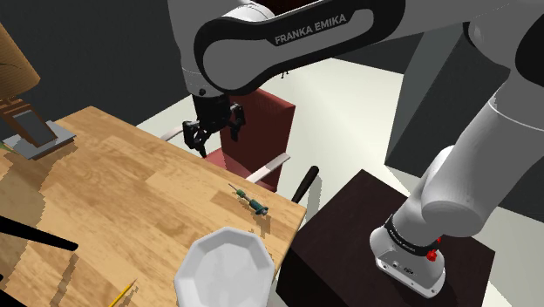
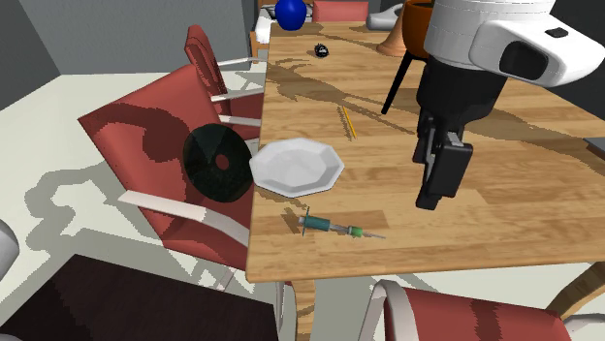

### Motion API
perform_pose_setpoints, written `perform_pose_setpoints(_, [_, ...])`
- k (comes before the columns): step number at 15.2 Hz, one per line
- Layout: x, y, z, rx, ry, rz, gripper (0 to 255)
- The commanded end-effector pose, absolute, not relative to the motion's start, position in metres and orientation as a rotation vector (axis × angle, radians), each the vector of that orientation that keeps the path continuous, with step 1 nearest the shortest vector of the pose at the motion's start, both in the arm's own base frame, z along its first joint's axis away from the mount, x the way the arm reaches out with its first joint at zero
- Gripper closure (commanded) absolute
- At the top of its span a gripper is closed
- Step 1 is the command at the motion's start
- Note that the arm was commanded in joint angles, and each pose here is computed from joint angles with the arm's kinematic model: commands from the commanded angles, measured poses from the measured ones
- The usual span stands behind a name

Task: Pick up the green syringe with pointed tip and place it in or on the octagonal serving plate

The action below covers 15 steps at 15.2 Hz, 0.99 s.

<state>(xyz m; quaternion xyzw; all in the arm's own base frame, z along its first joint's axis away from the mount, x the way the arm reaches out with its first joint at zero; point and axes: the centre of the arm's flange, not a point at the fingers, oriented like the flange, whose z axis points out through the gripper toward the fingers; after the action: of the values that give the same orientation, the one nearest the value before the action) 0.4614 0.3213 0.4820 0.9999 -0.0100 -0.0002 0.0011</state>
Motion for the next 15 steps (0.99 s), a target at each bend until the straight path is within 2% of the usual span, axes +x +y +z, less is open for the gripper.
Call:
perform_pose_setpoints(1, [0.461, 0.321, 0.482, 3.139, -0.031, -0.001, 0])
perform_pose_setpoints(2, [0.461, 0.321, 0.482, 3.139, -0.031, -0.001, 255])
perform_pose_setpoints(11, [0.461, 0.321, 0.482, 3.139, -0.031, -0.001, 255])
perform_pose_setpoints(12, [0.461, 0.321, 0.482, 3.139, -0.031, -0.001, 0])
perform_pose_setpoints(15, [0.437, 0.325, 0.453, 3.125, -0.01, -0.024, 0])
